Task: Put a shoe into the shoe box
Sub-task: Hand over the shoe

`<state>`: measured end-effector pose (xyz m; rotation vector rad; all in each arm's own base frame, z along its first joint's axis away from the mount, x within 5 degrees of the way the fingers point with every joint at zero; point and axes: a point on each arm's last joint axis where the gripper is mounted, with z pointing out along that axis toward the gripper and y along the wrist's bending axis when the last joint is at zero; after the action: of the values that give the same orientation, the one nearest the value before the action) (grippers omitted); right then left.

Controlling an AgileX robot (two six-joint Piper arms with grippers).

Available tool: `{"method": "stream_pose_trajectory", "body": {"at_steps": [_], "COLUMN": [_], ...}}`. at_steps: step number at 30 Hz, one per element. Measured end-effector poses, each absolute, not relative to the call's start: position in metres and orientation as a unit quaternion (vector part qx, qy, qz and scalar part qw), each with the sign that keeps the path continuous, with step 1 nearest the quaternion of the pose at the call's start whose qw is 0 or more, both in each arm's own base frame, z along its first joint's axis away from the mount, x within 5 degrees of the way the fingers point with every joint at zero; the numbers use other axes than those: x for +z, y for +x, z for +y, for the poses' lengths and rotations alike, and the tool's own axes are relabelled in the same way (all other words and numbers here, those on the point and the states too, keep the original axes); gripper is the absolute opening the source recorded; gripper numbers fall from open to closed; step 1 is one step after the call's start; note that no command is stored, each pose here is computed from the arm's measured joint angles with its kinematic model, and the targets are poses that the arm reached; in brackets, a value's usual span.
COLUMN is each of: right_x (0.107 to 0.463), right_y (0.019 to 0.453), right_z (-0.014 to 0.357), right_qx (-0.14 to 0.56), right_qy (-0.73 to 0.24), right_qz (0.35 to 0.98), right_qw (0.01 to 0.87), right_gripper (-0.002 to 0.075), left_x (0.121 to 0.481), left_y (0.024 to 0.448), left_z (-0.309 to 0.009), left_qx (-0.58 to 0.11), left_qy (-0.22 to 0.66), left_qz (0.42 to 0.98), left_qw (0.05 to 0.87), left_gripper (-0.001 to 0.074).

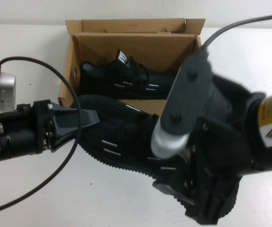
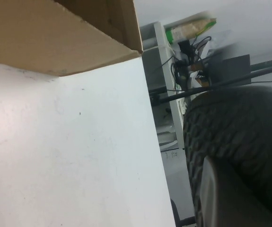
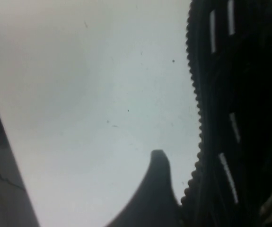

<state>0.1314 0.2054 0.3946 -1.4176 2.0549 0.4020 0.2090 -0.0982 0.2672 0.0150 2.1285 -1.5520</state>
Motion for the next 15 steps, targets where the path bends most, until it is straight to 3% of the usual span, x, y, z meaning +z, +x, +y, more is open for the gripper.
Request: {"method": "stream_pose_trajectory", "body": {"at_steps": [7,15], "right_x": [0.434,0.453], "right_y": [0.127,0.132], "right_z": [0.199,0.183], "right_qx": [0.213,0.312], "right_qy": [-0.412,-0.109], "right_qz": [0.830,0.902], "right_qw": [0.309,0.277], "right_gripper": [0.0578,0.0582], "left_x": [0.266,0.263], "left_y": [0.211,0.215], "left_z": [-0.097,-0.094], "left_qx": [-0.558,-0.529], "left_qy": [0.008,0.012], "left_qz": [0.786,0.797], "left_qw": [0.264,0.291], "left_gripper": [0.0123,0.0123]}}
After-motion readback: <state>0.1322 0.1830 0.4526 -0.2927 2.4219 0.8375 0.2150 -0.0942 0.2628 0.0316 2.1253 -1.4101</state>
